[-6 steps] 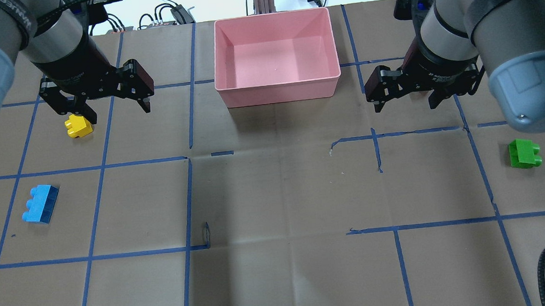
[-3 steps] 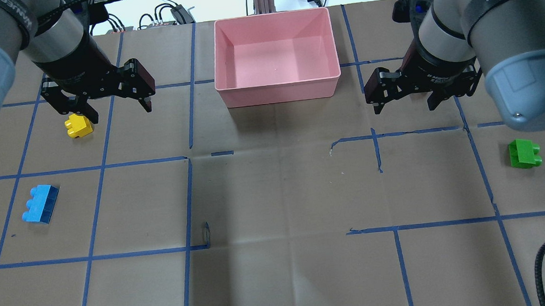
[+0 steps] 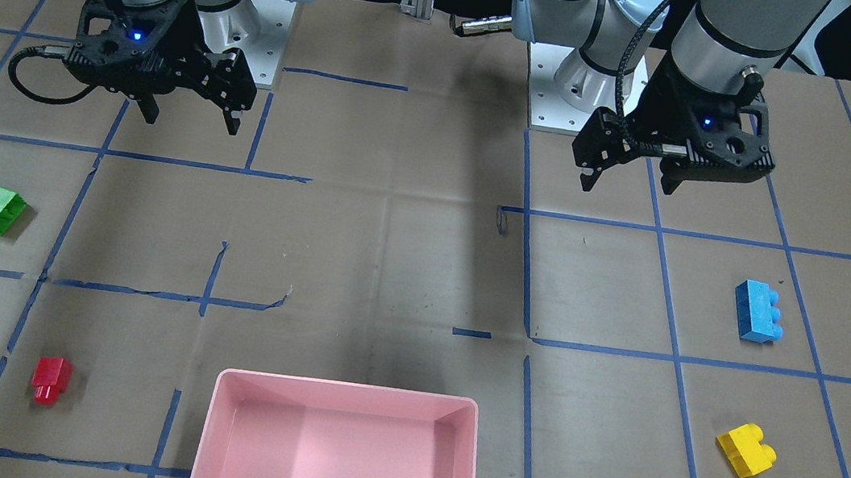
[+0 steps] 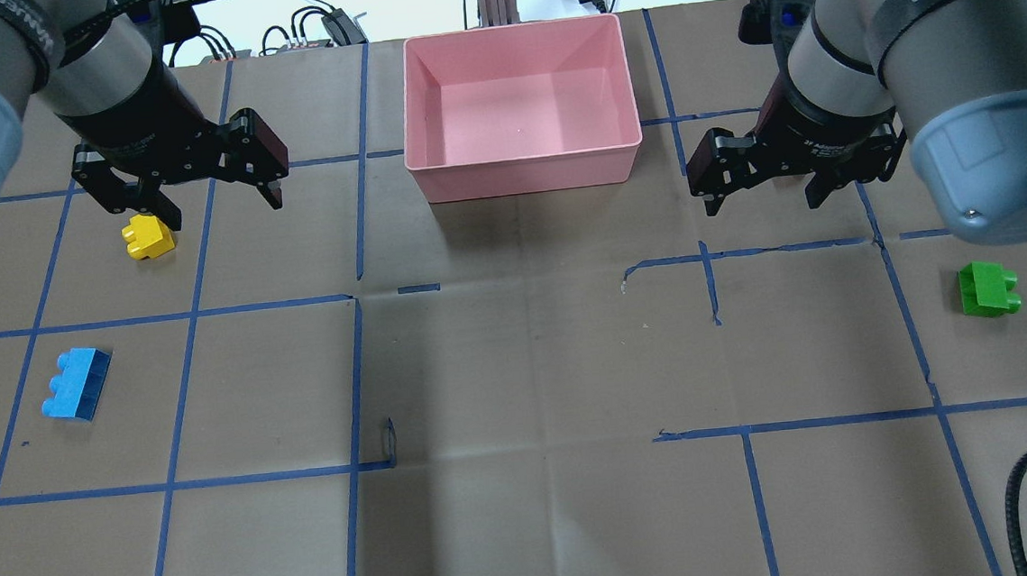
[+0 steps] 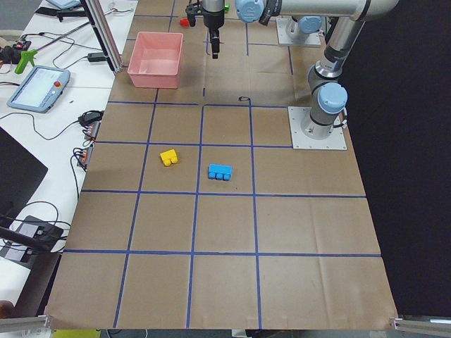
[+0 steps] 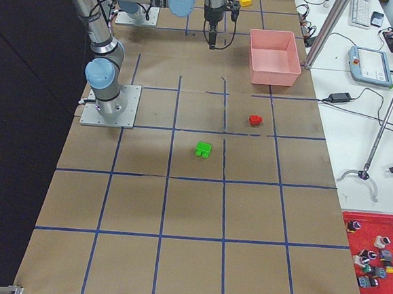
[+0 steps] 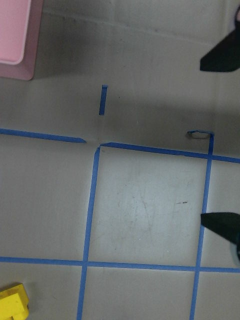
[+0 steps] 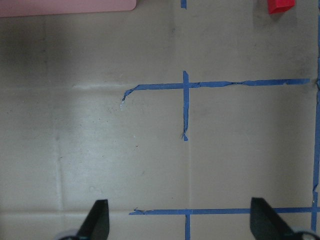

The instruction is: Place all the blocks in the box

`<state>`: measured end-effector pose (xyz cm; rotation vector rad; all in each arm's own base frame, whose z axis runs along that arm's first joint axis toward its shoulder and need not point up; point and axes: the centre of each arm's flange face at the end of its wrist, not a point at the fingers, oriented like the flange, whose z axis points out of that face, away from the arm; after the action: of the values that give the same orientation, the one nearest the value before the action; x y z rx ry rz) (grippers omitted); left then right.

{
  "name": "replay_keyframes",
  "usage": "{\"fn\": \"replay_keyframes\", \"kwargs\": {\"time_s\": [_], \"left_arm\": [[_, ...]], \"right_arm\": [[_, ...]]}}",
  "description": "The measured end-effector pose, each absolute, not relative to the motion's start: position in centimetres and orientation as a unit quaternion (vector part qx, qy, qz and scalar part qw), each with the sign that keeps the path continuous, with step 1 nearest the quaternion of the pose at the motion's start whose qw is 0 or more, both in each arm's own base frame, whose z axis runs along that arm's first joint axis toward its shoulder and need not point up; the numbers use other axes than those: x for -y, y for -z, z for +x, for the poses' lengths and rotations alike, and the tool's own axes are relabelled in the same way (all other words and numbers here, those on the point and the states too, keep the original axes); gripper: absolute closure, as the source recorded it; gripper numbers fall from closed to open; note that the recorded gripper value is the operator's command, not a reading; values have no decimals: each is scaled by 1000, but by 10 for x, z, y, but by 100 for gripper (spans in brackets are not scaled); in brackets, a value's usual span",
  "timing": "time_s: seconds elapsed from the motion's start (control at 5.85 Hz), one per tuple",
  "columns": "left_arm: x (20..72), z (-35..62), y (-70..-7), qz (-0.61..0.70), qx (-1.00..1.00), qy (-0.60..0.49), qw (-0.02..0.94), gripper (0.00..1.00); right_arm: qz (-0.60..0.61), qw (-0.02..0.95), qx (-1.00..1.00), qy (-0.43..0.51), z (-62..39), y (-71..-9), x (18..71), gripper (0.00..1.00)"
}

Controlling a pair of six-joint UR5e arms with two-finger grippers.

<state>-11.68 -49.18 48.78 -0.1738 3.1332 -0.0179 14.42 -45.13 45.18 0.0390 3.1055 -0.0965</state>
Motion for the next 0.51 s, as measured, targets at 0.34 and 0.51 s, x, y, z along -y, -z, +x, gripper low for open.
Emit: {"fn": "replay_keyframes", "kwargs": {"time_s": [0.34,0.51], "left_arm": [[502,-41,-483,-50,-999,3,3,0],[502,28,-476,-38,-999,-3,2,0]], "right_arm": [[15,17,-999,31,142,-451,452,0],[20,18,-999,31,136,-452,454,0]]}}
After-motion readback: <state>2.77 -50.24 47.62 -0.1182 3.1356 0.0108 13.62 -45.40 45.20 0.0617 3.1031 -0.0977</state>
